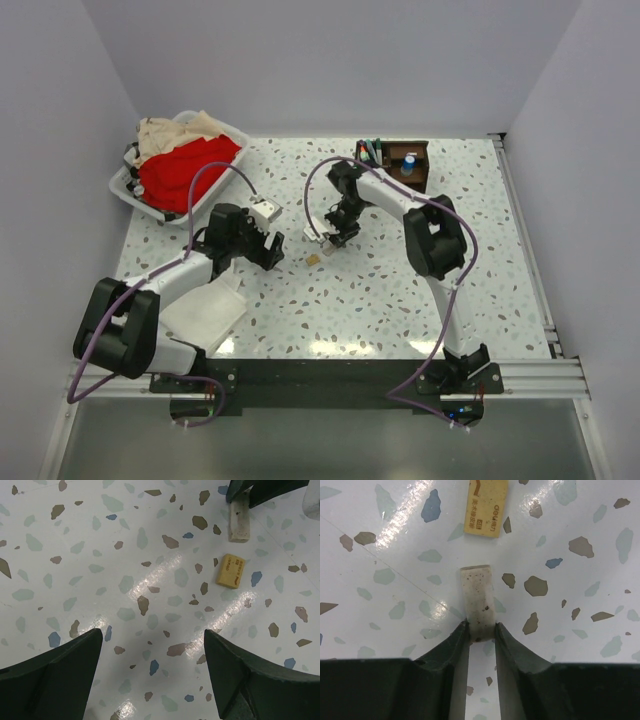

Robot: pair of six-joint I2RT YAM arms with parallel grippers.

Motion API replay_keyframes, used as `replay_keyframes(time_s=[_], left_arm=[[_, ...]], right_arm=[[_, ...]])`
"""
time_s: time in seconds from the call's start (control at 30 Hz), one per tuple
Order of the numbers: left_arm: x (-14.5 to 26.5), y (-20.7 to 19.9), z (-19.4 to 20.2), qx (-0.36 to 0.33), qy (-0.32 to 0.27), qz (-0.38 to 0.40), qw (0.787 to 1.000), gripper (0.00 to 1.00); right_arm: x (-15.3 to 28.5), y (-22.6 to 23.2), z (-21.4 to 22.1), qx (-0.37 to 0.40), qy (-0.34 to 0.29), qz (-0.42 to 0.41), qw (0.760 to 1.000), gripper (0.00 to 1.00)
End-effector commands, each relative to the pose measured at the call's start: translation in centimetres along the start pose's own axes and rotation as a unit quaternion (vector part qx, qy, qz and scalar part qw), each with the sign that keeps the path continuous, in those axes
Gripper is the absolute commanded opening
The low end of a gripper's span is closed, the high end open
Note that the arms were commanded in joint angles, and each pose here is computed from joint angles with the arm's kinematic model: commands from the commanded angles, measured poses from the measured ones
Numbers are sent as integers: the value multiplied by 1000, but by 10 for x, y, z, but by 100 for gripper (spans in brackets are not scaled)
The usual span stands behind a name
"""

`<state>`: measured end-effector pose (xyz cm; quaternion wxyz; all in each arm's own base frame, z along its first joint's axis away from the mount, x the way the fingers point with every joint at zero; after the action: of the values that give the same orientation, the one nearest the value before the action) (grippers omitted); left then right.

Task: Sort the stationery into containers
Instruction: Pick up the stationery from the center of the board, then place the stationery in the storage box.

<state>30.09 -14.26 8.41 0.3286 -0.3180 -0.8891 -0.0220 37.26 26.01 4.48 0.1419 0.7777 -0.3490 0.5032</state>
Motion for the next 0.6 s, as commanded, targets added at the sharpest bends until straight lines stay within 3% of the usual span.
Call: replay_keyframes(time_s=[0.0, 0.13, 0.2, 0.33, 0.43, 0.53, 0.57], left_arm=[[1, 5, -17, -8, -29, -5, 1000, 88], [1, 7, -22, -10, -38, -7, 999, 87], [0, 9, -24, -6, -42, -10, 999, 87], [-3, 13, -31, -5, -52, -14, 999, 86], [-8, 17, -37, -9, -53, -16, 998, 86], [-14, 23, -46, -13, -54, -24, 998, 85], [-16, 25, -49, -13, -54, -28, 998, 85]], right_arm=[[3, -2, 6, -26, 22, 10, 999, 16], [41, -13, 1, -172, -4, 85, 981, 8], [61, -16, -1, -244, -11, 134, 961, 0], [78, 11, -9, -354, 2, 191, 915, 0], [96, 24, -12, -429, 12, 245, 869, 0], [114, 32, -7, -504, 8, 304, 808, 0], [128, 29, -8, -528, 2, 344, 776, 0]])
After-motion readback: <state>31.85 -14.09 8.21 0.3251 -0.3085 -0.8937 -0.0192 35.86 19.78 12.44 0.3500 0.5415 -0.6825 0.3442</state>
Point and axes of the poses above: each gripper's point midway between its finger pads, its own x axis back along the fingers, its own y axis along the line the jaws close on, z = x × y, the point moved 3 cm from there along x, back along the fingers, and after that the axes turned 7 degrees about x, right-handed, at the moved point
